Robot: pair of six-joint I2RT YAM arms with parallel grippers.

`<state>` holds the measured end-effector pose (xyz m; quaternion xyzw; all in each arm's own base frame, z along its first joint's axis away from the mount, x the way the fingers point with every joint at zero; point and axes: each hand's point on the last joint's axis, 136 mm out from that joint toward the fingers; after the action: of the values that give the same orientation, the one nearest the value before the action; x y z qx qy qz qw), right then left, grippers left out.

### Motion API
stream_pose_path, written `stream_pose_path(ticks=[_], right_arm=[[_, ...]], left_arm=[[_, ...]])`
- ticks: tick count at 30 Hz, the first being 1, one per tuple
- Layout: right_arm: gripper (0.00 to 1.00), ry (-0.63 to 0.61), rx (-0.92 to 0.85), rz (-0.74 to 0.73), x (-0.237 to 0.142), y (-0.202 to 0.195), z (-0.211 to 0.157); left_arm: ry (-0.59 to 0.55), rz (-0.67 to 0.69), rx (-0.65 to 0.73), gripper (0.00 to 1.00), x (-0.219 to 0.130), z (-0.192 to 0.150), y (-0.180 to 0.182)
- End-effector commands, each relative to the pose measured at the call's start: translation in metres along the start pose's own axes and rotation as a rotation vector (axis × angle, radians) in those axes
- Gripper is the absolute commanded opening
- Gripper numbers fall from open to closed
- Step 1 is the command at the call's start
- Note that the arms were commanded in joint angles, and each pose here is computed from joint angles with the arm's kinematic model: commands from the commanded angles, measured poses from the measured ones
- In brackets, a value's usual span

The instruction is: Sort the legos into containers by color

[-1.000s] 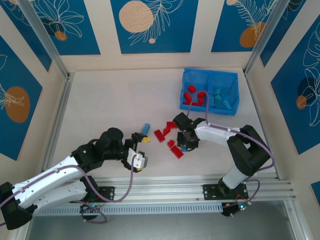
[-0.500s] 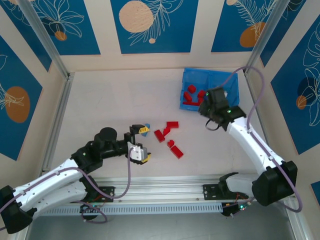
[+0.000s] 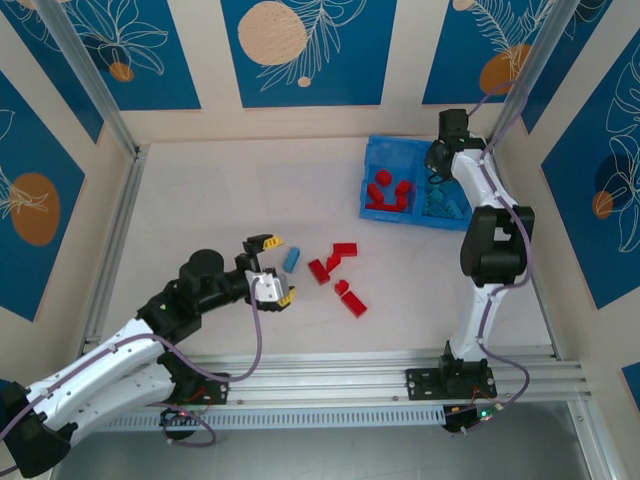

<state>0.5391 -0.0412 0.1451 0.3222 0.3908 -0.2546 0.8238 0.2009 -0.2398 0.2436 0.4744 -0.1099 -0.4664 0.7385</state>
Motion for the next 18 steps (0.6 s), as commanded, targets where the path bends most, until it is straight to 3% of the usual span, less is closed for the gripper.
stream_pose_path(ticks=[1, 4, 7, 12, 18], right_arm=[[0.35, 0.094, 0.077, 0.027, 0.011, 0.002, 0.002], [0.49, 0.178, 0.081, 0.046, 0.022, 0.007, -0.007], [0.59, 0.168, 0.077, 0.023, 0.014, 0.003, -0.004], [0.6, 0.217, 0.1, 0.082, -0.02, 0.002, -0.01], [0.61, 0.237, 0.09, 0.257, -0.107, -0.002, -0.042]], left_arm=[[0.039, 0.08, -0.057, 1.0, -0.006, -0.009, 0.018], [0.056, 0.098, -0.103, 1.0, -0.005, -0.015, 0.024], [0.058, 0.123, -0.19, 1.0, -0.004, -0.018, 0.033], [0.061, 0.103, -0.372, 1.0, 0.003, -0.017, 0.043], [0.206, 0.123, -0.828, 1.0, 0.015, -0.031, 0.075]])
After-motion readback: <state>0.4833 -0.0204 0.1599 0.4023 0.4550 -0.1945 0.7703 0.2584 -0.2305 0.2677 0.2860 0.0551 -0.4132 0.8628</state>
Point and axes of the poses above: each hand's point on the last joint's axis, 136 mm out from that joint toward the fingers, its own x axis out along the fingers, its own y axis along the line the jaws close on, z = x × y, and after that the axes turned 13 degrees about x, right-handed
